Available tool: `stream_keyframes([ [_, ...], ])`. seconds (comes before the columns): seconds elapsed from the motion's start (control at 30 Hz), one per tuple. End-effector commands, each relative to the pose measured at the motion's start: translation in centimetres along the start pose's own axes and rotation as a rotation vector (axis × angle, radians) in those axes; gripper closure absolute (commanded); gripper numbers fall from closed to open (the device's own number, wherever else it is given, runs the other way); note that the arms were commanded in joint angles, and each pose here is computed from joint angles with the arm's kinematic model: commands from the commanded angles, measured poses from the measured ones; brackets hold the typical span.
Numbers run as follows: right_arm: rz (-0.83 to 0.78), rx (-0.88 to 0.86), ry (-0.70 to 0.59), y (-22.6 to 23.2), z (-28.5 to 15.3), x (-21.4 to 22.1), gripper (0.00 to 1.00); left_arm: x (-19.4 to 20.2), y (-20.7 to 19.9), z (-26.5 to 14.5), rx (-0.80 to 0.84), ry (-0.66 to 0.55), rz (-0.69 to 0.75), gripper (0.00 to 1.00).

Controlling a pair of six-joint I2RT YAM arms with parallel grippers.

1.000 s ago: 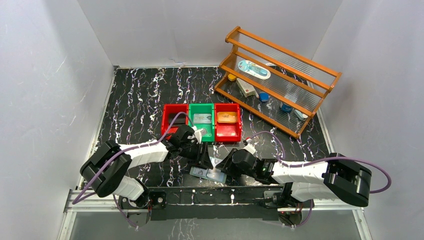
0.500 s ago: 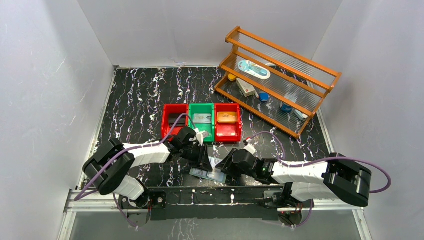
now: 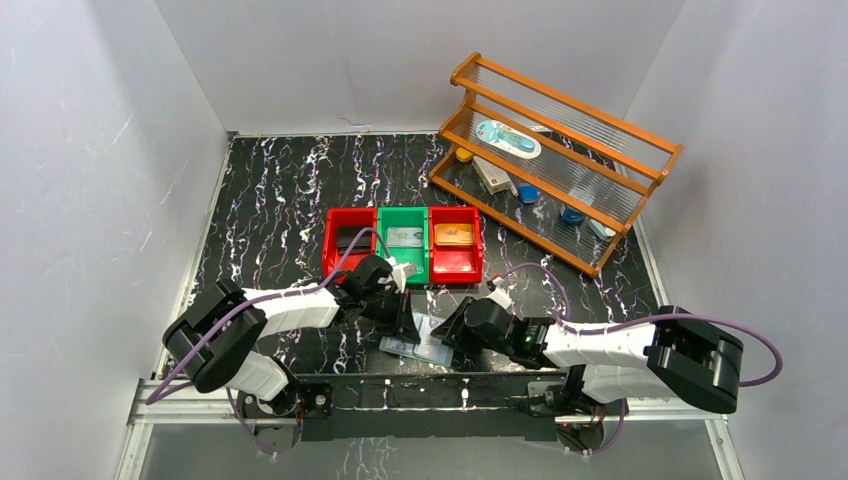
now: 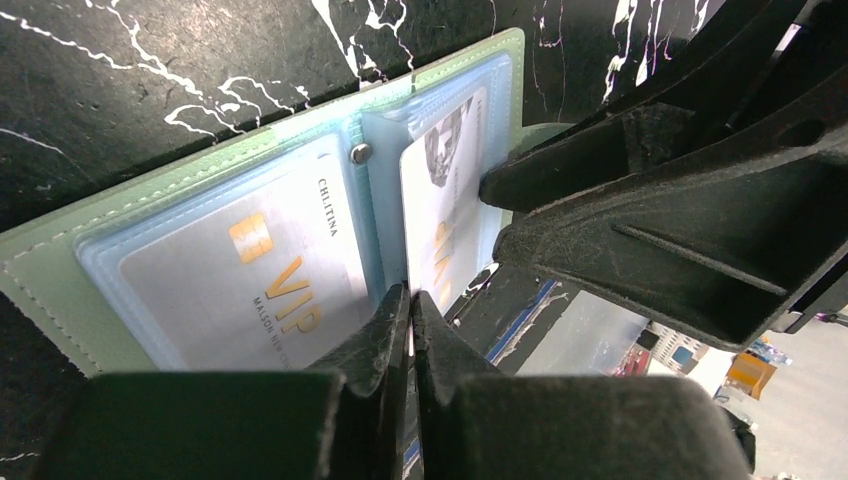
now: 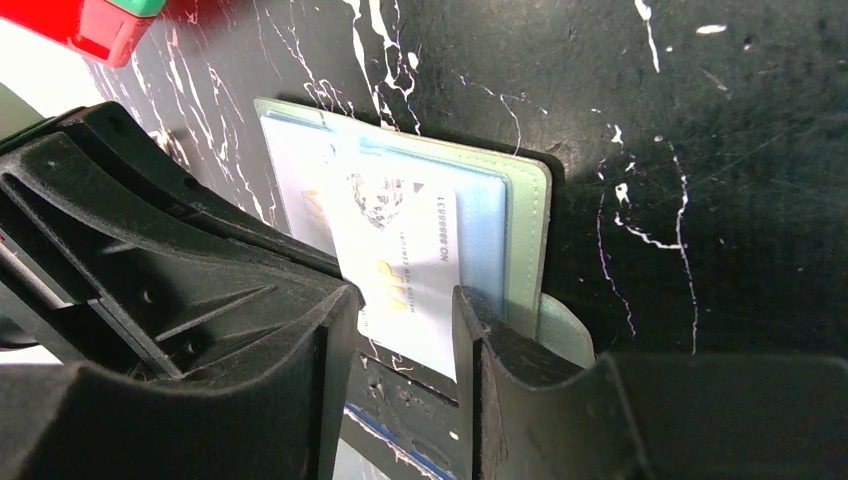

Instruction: Take the credit cards out of the card holder

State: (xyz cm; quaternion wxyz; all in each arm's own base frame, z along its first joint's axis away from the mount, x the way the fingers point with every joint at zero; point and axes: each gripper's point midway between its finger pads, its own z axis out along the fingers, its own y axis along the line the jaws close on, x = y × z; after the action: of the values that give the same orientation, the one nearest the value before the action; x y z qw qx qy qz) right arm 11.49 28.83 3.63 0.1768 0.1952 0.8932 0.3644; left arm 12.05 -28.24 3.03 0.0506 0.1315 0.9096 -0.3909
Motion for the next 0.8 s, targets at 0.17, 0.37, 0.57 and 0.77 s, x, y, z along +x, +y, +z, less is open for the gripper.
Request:
stream_keyframes([
  [0.17, -0.038, 0.144, -0.009, -4.8, 0.1, -0.1, 0.50, -0.5, 0.4, -1.4, -0.083, -0.024, 0.063, 1.00],
  [0.37, -0.037, 0.141, -0.012, -4.7, 0.1, -0.2, 0.50, -0.4, 0.8, -1.7, -0.113, -0.022, 0.070, 1.00],
  [0.57, -0.037, 0.129, -0.004, -4.4, 0.1, -0.1, 0.50, -0.5, 0.7, -1.7, -0.110, -0.022, 0.068, 1.00],
  [0.77, -0.112, 0.003, 0.013, -0.5, -0.7, -0.1, 0.50, -0.6, 0.4, -1.7, -0.102, -0.021, 0.071, 1.00],
])
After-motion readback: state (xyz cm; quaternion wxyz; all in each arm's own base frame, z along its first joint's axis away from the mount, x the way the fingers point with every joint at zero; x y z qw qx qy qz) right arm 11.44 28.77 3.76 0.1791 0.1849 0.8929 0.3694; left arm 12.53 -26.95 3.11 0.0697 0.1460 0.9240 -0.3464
